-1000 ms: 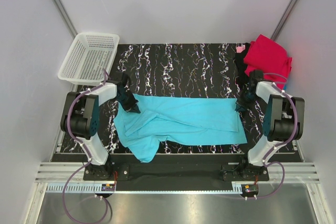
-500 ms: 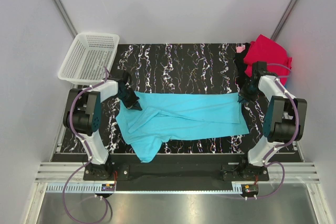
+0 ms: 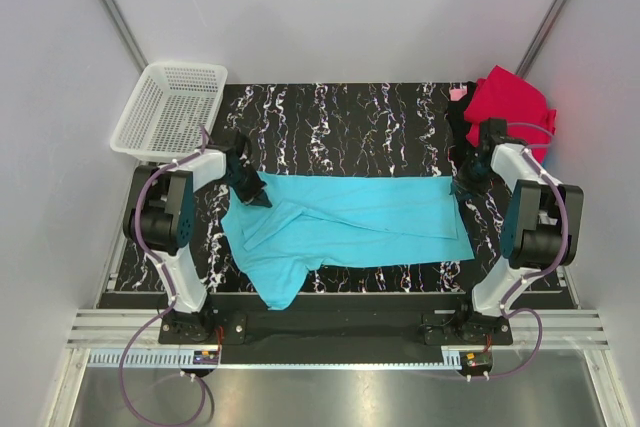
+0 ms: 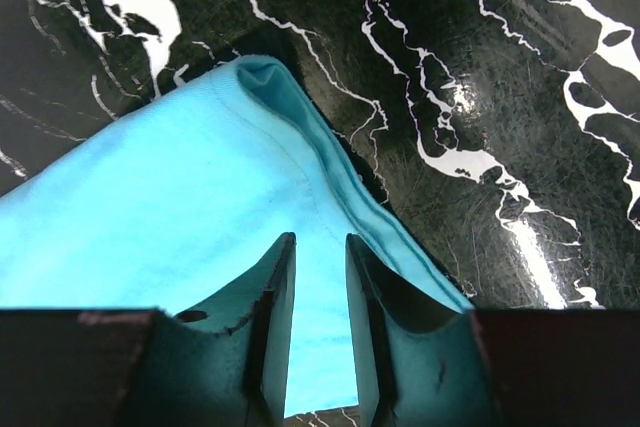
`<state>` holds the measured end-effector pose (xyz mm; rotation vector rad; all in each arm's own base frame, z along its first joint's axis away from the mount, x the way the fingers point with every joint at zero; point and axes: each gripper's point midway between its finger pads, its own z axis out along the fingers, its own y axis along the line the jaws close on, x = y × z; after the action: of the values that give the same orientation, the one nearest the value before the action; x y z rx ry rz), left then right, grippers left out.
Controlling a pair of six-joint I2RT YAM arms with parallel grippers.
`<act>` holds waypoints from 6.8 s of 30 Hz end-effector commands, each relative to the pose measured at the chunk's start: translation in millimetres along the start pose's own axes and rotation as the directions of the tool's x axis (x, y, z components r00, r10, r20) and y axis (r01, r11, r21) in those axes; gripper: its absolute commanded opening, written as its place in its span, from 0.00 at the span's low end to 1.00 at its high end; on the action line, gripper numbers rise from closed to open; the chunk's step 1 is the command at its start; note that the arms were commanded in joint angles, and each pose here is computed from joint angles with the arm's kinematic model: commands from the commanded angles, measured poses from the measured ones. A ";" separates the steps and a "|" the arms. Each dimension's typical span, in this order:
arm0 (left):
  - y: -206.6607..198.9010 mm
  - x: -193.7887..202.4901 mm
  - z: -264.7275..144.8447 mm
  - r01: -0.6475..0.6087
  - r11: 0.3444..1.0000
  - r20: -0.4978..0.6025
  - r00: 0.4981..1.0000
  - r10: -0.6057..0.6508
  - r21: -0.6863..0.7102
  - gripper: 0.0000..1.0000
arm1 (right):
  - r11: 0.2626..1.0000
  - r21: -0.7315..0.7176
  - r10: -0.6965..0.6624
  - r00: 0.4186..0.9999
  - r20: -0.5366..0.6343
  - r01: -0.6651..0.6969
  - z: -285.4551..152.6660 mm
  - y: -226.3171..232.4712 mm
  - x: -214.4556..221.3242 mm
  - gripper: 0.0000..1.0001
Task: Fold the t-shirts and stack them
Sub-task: Fold the tshirt
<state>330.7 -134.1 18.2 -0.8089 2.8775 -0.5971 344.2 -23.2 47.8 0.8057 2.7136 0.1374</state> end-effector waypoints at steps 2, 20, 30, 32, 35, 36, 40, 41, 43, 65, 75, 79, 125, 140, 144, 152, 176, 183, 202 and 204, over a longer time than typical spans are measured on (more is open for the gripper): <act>-0.4 -14.1 4.8 -0.013 1.000 0.036 0.999 0.013 -0.009 0.00 | 0.997 -0.077 -0.019 0.993 0.113 0.027 -35.9 18.6 -29.1 0.34; -9.5 -32.4 8.7 -0.011 1.000 0.030 0.999 0.011 -0.019 0.00 | 0.939 -0.343 -0.063 0.971 -0.233 -0.021 34.4 72.7 28.5 0.34; -20.4 -62.0 8.5 -0.011 0.999 0.039 0.999 0.013 -0.037 0.03 | 0.959 -0.282 -0.057 0.980 -0.192 0.001 50.0 82.1 -17.6 0.35; -23.5 -70.9 9.9 -0.006 0.999 0.040 0.999 0.008 -0.040 0.04 | 0.958 -0.288 -0.061 0.981 -0.184 0.006 56.9 89.3 -32.1 0.35; -31.7 -88.3 5.8 -0.002 1.000 0.055 0.998 0.003 -0.026 0.05 | 0.956 -0.292 -0.069 0.981 -0.182 0.013 66.6 98.5 -50.4 0.36; -30.2 -93.2 11.3 0.007 0.999 0.047 0.999 -0.006 -0.031 0.05 | 0.956 -0.294 -0.071 0.982 -0.176 0.017 68.2 101.1 -56.3 0.36; -41.0 -115.8 17.0 0.011 1.000 0.037 0.999 -0.010 -0.014 0.06 | 0.947 -0.319 -0.091 0.986 -0.141 0.042 74.2 116.3 -84.5 0.36; -52.2 -127.3 12.6 -0.006 1.000 0.058 0.998 0.005 0.012 0.06 | 0.944 -0.326 -0.098 0.986 -0.136 0.049 74.3 118.5 -87.8 0.36; -58.4 -136.3 14.2 -0.029 0.999 0.068 0.997 0.027 0.032 0.06 | 0.932 -0.355 -0.117 0.987 -0.106 0.073 66.4 127.0 -99.0 0.36; -36.9 -27.5 -70.4 -0.180 0.980 0.172 0.971 0.163 0.088 0.19 | 0.926 -0.373 -0.095 0.992 -0.078 0.059 -14.9 85.7 8.1 0.44; -18.3 10.1 -68.8 -0.174 0.976 0.161 0.975 0.152 0.135 0.20 | 0.941 -0.333 -0.069 0.997 -0.038 0.053 -15.4 66.4 26.3 0.44; -12.6 13.8 -65.9 -0.175 0.977 0.152 0.976 0.156 0.123 0.20 | 0.954 -0.295 -0.056 0.998 -0.013 0.049 -13.7 61.4 20.8 0.44; 34.1 29.3 7.2 -0.148 0.979 0.078 0.984 0.160 -0.141 0.16 | 0.992 -0.129 0.003 0.997 -0.083 -0.013 35.6 28.3 44.4 0.42; 87.5 58.9 -41.6 -0.033 0.921 0.191 0.975 0.116 -0.389 0.16 | 0.998 0.032 0.050 0.989 -0.141 -0.046 23.9 -8.1 84.8 0.44; 99.9 76.0 -37.5 -0.037 0.914 0.165 0.980 0.113 -0.404 0.16 | 0.997 0.064 0.062 0.986 -0.155 -0.052 18.7 -17.5 95.9 0.44; 107.2 98.8 -35.5 -0.076 0.907 0.153 0.977 0.151 -0.414 0.15 | 0.997 0.032 0.079 0.988 -0.135 -0.075 -1.3 -11.7 98.6 0.43; -32.2 34.8 -24.2 -0.291 0.948 0.221 0.923 0.314 -0.128 0.20 | 0.979 -0.205 -0.002 1.000 -0.020 -0.002 -51.5 33.3 70.0 0.50; -21.4 32.1 2.2 -0.269 0.944 0.160 0.940 0.300 -0.190 0.21 | 0.983 -0.182 -0.037 0.996 -0.077 0.022 -33.7 33.5 82.2 0.52; 88.3 99.3 17.7 -0.187 0.916 0.009 0.979 0.204 -0.355 0.21 | 1.000 -0.015 -0.017 0.974 -0.225 0.013 22.9 14.5 135.5 0.50; 92.4 103.3 13.1 -0.168 0.919 0.015 0.983 0.185 -0.356 0.21 | 1.000 0.016 -0.017 0.974 -0.227 0.022 18.8 9.2 135.7 0.50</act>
<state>282.4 -157.7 13.1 -0.5225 2.7417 -0.3126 261.0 71.1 13.6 0.7988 2.8819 0.3780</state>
